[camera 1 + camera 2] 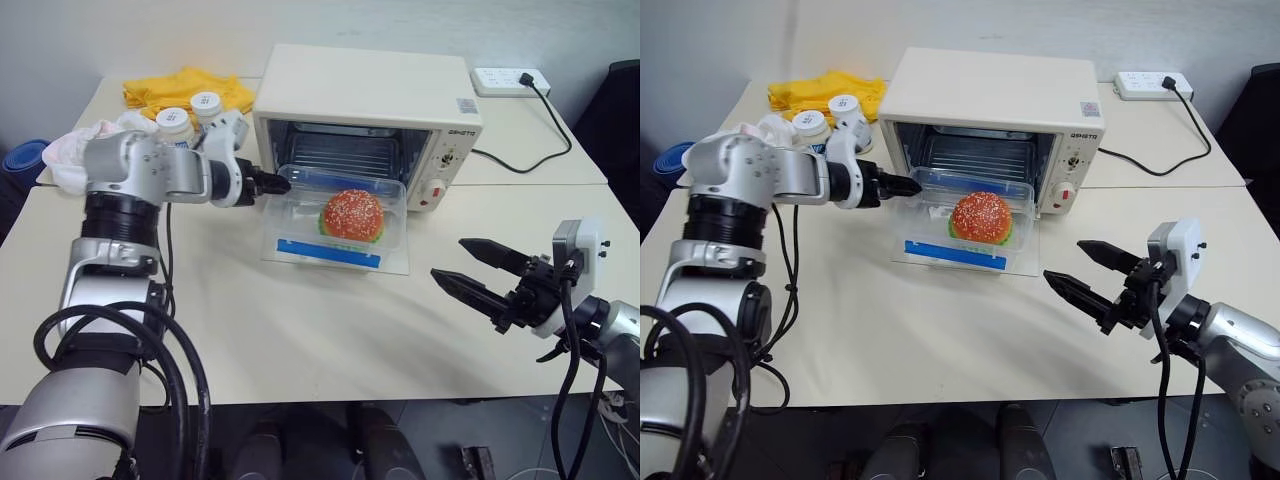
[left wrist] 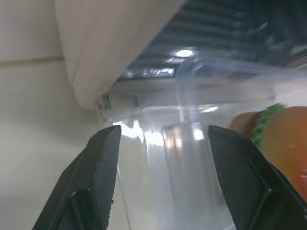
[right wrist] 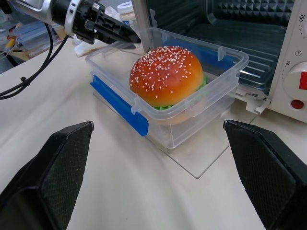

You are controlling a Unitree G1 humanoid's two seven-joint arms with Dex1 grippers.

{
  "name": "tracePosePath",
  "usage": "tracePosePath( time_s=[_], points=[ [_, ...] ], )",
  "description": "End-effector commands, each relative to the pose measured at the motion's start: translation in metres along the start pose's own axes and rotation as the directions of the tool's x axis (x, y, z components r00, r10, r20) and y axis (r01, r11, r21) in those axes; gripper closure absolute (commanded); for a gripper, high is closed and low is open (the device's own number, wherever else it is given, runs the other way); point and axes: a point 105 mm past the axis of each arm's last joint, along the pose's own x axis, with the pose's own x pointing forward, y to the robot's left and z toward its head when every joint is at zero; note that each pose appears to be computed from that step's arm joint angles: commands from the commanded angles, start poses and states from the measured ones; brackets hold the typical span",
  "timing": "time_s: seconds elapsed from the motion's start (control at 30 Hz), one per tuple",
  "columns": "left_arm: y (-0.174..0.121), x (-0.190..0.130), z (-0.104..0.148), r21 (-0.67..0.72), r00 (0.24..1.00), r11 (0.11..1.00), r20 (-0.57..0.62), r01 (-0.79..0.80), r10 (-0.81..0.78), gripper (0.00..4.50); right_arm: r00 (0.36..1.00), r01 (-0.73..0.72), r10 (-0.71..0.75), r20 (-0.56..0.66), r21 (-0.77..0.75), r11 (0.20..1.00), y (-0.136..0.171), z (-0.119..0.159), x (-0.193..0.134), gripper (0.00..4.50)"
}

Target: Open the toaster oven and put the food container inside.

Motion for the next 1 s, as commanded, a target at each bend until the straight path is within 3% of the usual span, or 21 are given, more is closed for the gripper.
tracePosePath(
  time_s=[0.03,0.13,0.27,0.3,0.4,0.6,0.8,1.0],
  points=[
    [-0.018,-0.036,0.019,0.092,0.977,0.985,0.14,0.149,-0.161,1.45,1.0,-0.022,0.022,0.003,-0.02,1.0,0.0,0.005,0.002,0.0],
    [-0.024,-0.061,0.016,0.172,0.948,0.962,0.203,0.214,-0.247,1.45,0.999,-0.031,0.031,-0.01,-0.015,0.999,-0.001,0.003,0.004,0.0],
    [-0.042,-0.09,-0.001,0.282,0.88,0.881,0.186,0.379,-0.438,1.45,0.998,-0.051,0.051,-0.035,-0.008,0.999,0.0,0.001,0.005,0.0],
    [-0.046,-0.096,-0.012,0.32,0.861,0.847,0.147,0.425,-0.487,1.84,0.997,-0.069,0.069,-0.041,0.005,0.998,0.003,-0.001,0.005,0.0],
    [-0.052,-0.104,-0.048,0.395,0.829,0.76,-0.008,0.516,-0.559,2.61,0.991,-0.123,0.124,-0.053,0.032,0.992,0.013,-0.004,0.009,0.51],
    [-0.049,-0.087,-0.102,0.482,0.806,0.652,-0.264,0.586,-0.529,4.39,0.982,-0.17,0.174,-0.075,0.057,0.984,0.024,-0.018,0.028,2.42],
    [-0.05,-0.057,-0.106,0.529,0.803,0.614,-0.276,0.586,-0.528,4.5,0.969,-0.229,0.231,-0.082,0.041,0.973,0.031,-0.026,0.055,4.38],
    [-0.038,-0.018,-0.094,0.568,0.882,0.683,-0.201,0.459,-0.426,4.5,0.977,-0.146,0.135,-0.166,-0.058,0.988,0.012,-0.043,0.091,4.45]
  ],
)
